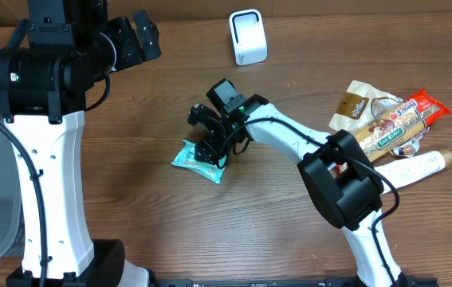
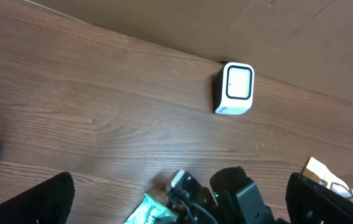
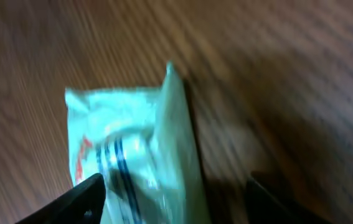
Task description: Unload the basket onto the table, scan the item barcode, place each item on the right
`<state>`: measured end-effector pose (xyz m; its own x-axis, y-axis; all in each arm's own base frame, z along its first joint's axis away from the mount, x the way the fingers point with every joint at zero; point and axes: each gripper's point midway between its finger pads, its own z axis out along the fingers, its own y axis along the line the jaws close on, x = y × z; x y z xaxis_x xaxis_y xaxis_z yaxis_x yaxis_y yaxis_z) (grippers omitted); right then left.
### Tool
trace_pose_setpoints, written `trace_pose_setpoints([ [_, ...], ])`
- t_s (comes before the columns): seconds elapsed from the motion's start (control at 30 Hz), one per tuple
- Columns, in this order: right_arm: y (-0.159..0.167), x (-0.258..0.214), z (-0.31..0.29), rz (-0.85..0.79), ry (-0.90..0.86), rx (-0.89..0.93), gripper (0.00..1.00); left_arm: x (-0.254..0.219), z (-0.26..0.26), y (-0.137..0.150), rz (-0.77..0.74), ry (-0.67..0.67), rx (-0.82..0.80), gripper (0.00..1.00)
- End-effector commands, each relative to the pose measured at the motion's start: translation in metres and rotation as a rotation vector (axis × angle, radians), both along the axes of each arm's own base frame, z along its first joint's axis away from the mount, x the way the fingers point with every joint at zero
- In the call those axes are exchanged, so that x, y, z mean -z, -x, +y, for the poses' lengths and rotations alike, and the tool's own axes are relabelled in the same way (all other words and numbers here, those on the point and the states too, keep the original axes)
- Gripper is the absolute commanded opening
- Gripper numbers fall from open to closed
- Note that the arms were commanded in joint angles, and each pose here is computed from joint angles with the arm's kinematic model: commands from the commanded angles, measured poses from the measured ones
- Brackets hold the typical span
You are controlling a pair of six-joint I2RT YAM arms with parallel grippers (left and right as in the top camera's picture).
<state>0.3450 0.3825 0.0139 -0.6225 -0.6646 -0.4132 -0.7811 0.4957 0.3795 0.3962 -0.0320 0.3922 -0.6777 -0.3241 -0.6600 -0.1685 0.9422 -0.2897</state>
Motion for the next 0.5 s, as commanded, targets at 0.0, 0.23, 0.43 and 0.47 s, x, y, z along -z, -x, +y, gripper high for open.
trace_pose_setpoints([
  [0.0, 0.010, 0.059, -0.012, 0.163, 0.135, 0.207, 0.67, -0.001, 0.003, -0.002, -0.003, 0.003, -0.019, 1.00],
  [0.23, 0.024, 0.066, -0.011, 0.196, 0.177, 0.219, 0.35, -0.001, 0.003, -0.002, -0.003, 0.003, -0.019, 1.00],
  [0.43, 0.024, 0.070, -0.009, 0.139, 0.237, 0.250, 0.06, -0.001, 0.003, -0.002, -0.003, 0.003, -0.019, 1.00],
  [0.47, 0.023, 0.067, -0.006, 0.135, 0.232, 0.248, 0.04, -0.001, 0.003, -0.002, -0.003, 0.003, -0.019, 1.00],
])
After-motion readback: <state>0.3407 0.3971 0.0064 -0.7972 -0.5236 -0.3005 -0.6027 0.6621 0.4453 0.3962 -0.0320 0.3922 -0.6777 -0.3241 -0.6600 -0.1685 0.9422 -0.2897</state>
